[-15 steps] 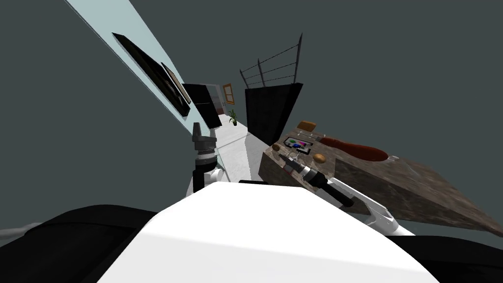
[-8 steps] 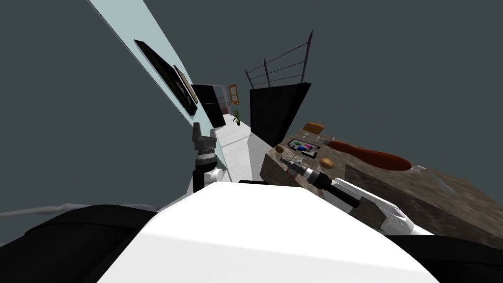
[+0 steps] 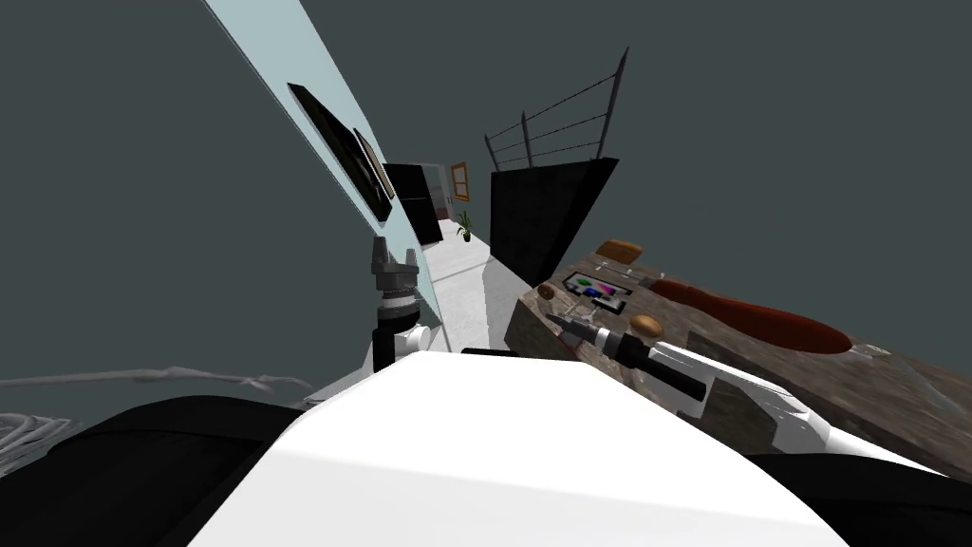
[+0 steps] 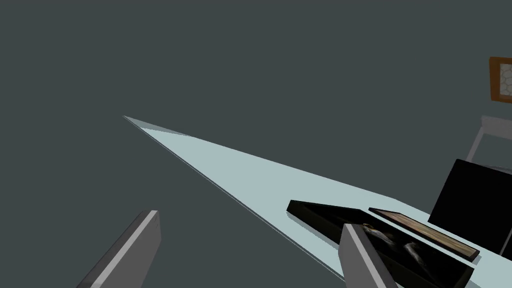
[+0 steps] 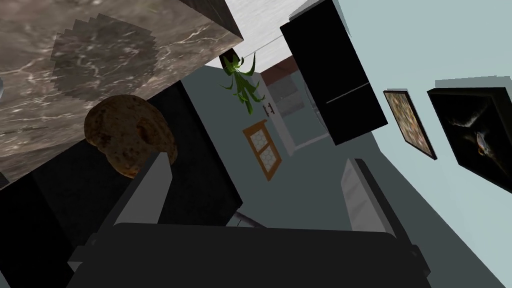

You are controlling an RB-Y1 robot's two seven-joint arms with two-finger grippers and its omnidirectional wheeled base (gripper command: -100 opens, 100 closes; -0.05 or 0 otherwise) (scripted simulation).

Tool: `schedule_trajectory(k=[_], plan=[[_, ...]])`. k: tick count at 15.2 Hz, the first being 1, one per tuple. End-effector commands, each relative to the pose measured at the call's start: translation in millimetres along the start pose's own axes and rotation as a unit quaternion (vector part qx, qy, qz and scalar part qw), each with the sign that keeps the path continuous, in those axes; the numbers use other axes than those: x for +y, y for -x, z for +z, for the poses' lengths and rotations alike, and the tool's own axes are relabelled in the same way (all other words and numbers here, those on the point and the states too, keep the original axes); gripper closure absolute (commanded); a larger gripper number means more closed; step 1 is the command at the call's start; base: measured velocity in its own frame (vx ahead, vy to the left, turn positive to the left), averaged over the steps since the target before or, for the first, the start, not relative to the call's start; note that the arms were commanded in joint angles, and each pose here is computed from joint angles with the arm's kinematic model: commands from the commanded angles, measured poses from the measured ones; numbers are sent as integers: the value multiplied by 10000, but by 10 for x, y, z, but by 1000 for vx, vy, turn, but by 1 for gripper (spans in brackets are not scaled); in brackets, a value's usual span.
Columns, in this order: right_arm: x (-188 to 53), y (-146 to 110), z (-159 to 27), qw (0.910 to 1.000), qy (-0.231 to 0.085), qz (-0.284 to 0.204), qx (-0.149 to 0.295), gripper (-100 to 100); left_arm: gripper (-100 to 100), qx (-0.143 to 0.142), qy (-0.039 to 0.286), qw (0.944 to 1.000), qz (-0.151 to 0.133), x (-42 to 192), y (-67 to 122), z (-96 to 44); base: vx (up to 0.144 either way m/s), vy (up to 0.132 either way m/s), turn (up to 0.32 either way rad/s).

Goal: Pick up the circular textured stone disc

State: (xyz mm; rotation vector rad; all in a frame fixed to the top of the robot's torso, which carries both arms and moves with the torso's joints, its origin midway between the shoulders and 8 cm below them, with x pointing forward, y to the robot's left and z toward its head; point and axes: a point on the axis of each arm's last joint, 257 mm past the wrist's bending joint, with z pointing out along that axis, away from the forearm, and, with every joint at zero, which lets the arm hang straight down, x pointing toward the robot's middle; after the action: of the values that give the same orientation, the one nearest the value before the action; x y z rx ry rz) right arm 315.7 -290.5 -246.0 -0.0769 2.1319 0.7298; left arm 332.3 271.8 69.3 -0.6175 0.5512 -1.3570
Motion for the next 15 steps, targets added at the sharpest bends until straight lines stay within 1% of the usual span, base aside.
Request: schedule_trajectory(k=[1,2,3,5,6,7,8,10,11,12,13,15], plan=[[-111,-42,-42,9996,-150,-126,203,-100,0,0,0,10000,0,0,0,0,30,-4,206],[-121,-41,-51,9994,-159,-175,247,-100,0,0,0,10000,0,0,0,0,9,-6,78],[-247,-115,-100,9984,-331,-219,404,-100,0,0,0,10000,0,0,0,0,20,-1,122],[-269,-109,-121,9976,-352,-333,505,-100,0,0,0,10000,0,0,0,0,10,-6,89],[-395,-171,-179,9956,-521,-395,667,-100,0,0,0,10000,0,0,0,0,38,-1,179],[-412,-164,-197,9946,-537,-483,743,-100,0,0,0,10000,0,0,0,0,35,-4,170],[-529,-219,-255,9923,-697,-530,881,-100,0,0,0,10000,0,0,0,0,47,-3,217],[-552,-204,-279,9904,-718,-650,982,-100,0,0,0,10000,0,0,0,0,17,-3,85],[-670,-243,-347,9868,-875,-737,1143,-100,0,0,0,10000,0,0,0,0,34,-5,170],[-683,-232,-361,9855,-887,-806,1199,-100,0,0,0,10000,0,0,0,0,34,-8,157],[-788,-267,-424,9820,-1031,-866,1326,-100,0,0,0,10000,0,0,0,0,37,-10,184],[-806,-248,-443,9799,-1046,-960,1402,-100,0,0,0,10000,0,0,0,0,10,-5,65]])
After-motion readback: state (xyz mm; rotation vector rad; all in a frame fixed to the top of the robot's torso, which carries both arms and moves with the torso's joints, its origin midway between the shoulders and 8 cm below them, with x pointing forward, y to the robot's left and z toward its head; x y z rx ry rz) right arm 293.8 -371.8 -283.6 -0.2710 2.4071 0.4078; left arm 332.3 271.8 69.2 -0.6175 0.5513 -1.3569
